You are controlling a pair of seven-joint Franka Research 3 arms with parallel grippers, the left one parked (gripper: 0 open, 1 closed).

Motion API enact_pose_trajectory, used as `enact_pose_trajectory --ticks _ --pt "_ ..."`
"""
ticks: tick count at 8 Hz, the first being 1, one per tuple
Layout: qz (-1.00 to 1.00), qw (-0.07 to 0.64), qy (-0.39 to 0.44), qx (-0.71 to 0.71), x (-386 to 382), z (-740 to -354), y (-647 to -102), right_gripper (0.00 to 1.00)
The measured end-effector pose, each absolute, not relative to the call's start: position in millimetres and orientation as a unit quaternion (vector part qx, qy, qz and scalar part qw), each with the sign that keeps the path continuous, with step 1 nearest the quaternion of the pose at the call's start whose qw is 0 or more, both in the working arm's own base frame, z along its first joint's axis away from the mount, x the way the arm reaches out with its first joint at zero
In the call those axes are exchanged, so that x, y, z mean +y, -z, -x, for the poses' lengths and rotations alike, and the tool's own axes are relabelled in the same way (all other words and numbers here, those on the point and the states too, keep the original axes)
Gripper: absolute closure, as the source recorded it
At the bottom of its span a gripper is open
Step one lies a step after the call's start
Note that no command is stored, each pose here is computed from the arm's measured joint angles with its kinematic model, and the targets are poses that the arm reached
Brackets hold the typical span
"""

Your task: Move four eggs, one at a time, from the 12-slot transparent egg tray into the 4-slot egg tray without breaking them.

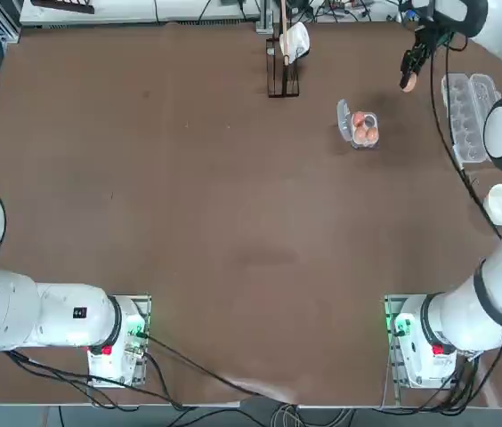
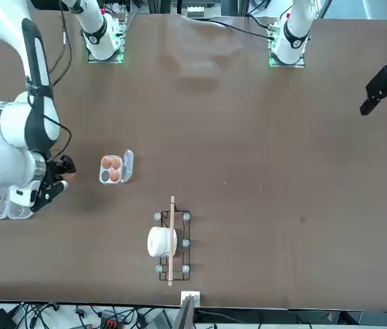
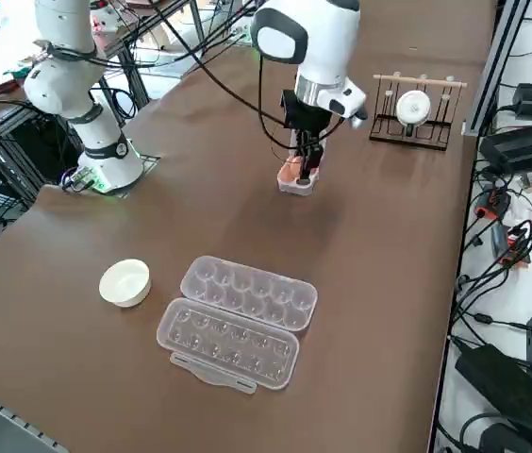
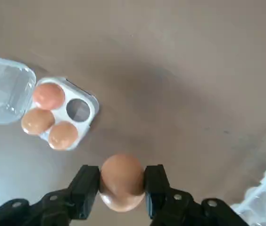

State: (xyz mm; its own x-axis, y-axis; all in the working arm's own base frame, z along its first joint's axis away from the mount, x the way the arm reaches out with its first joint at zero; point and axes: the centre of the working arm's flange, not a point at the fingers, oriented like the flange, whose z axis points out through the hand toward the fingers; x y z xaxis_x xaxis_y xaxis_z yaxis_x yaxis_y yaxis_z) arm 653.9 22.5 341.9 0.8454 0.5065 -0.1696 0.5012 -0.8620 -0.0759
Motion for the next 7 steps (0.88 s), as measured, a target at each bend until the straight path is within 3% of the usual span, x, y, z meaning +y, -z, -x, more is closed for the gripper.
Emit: enact_pose_trajectory --ticks 7 --pt "0.983 -0.005 -0.043 -0.176 102.6 -621.0 -310.4 0.44"
